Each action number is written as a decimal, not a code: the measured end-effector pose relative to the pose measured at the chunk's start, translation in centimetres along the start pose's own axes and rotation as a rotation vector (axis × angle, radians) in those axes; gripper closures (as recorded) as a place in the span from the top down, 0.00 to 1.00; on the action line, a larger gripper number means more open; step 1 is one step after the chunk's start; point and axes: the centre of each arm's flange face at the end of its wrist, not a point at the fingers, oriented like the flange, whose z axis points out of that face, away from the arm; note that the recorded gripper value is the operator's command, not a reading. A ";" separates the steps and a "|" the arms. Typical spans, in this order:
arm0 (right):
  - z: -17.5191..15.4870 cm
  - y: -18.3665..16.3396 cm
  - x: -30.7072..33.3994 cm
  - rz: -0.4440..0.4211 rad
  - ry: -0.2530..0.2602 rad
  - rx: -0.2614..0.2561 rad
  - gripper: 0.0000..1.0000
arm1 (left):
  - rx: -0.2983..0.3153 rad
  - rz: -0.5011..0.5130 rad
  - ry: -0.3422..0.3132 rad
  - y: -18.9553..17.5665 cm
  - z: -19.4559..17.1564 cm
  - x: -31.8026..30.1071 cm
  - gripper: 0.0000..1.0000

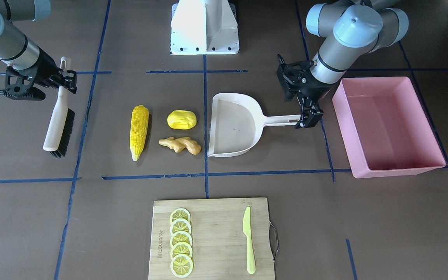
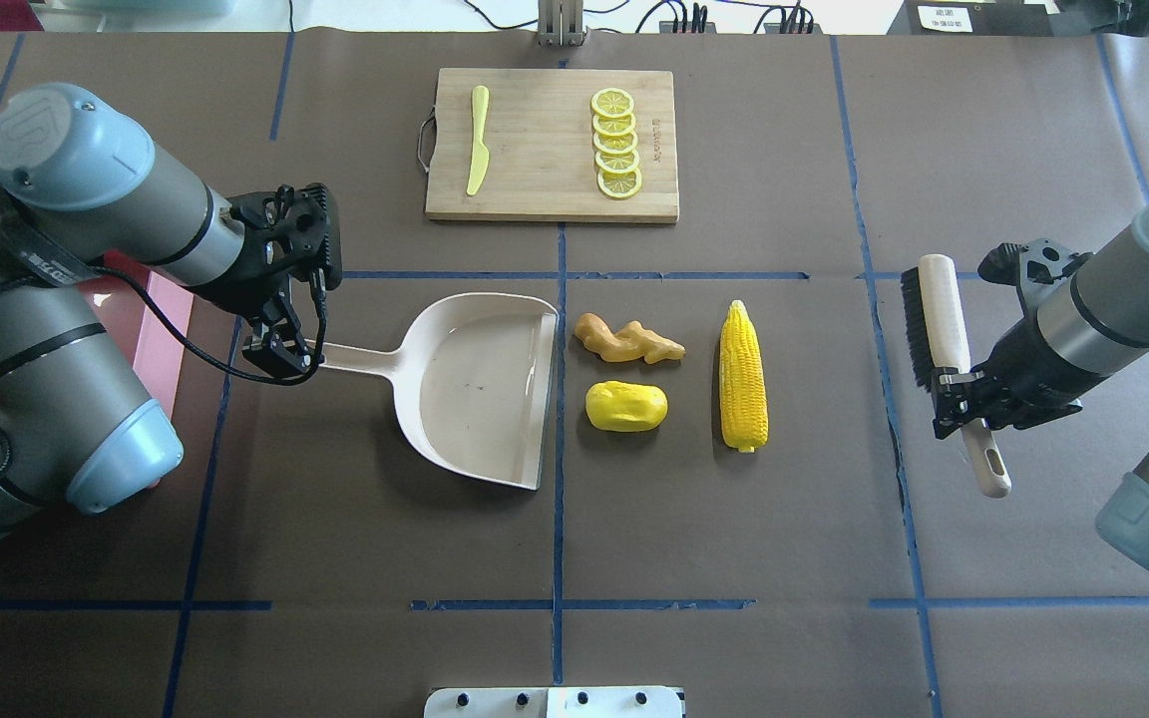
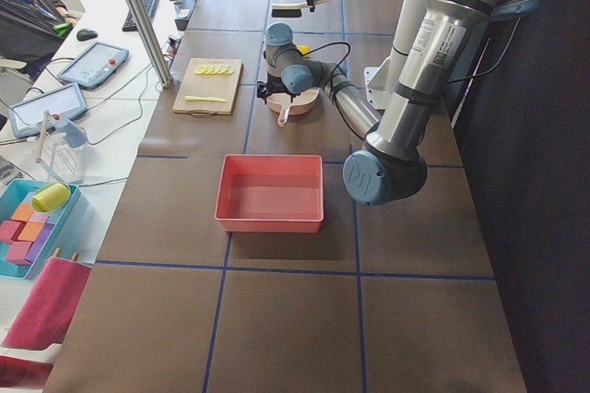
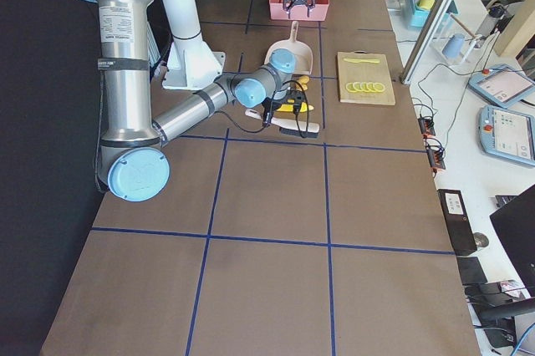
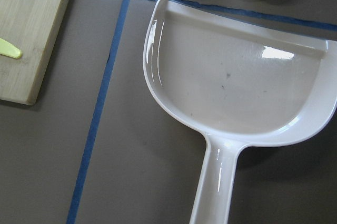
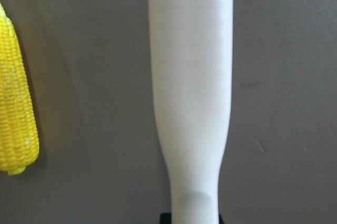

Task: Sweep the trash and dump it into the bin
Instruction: 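Grasp the dustpan handle with the left gripper while the right gripper lifts the brush, then turn the dustpan upright with the left gripper while the right brings the brush over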

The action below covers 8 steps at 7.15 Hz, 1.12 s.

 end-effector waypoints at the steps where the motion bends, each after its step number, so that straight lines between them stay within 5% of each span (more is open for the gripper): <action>1: 0.0 0.0 -0.5 -0.005 -0.002 -0.001 0.00 | -0.032 0.018 0.003 -0.6 0.9 0.9 0.99; 8: -0.3 0.1 -2.0 -0.022 -0.010 0.000 0.00 | -0.150 0.129 0.049 -2.2 5.1 1.2 0.98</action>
